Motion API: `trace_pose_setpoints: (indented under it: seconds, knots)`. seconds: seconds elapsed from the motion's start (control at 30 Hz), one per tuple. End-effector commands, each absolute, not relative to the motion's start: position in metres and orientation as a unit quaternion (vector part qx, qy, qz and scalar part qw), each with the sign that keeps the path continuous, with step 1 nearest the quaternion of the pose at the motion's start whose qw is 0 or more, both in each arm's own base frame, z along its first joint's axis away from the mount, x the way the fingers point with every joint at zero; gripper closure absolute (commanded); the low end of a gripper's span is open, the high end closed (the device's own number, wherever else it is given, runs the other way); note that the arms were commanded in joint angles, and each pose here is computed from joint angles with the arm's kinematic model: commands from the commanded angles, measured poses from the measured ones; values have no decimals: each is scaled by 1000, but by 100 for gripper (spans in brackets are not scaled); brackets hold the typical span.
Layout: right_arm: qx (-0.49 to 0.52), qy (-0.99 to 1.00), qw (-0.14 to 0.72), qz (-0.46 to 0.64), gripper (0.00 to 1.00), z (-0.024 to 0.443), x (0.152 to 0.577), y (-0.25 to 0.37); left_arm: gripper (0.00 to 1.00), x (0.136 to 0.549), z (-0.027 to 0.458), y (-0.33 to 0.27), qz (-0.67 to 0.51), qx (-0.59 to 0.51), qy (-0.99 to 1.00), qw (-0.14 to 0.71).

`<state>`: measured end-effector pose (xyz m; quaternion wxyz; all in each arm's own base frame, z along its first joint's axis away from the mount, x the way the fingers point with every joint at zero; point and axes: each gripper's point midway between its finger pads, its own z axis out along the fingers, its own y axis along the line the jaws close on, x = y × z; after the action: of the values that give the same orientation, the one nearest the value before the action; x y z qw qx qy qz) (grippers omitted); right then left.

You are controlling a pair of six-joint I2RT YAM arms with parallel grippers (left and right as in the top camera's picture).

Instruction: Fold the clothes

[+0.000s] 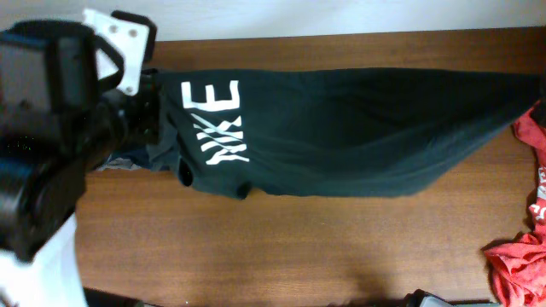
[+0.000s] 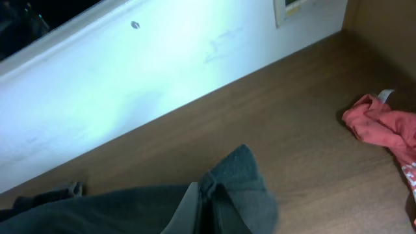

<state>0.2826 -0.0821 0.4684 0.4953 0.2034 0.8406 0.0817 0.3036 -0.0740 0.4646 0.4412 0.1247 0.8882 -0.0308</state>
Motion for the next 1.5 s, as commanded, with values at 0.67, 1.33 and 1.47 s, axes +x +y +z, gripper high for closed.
trace_pose_setpoints:
  seconds: [0.67, 1.33, 1.47]
  knots:
    - [264, 861, 432, 33, 96, 447, 239, -87, 100, 259, 495, -63, -36, 128, 862, 489]
    - [184, 924, 316, 113, 12, 241, 508, -134, 1, 593, 244, -116, 32, 125, 914, 385]
    - [214, 901, 334, 175, 6, 275, 475, -163, 1, 573, 298, -86, 46, 101, 904, 412]
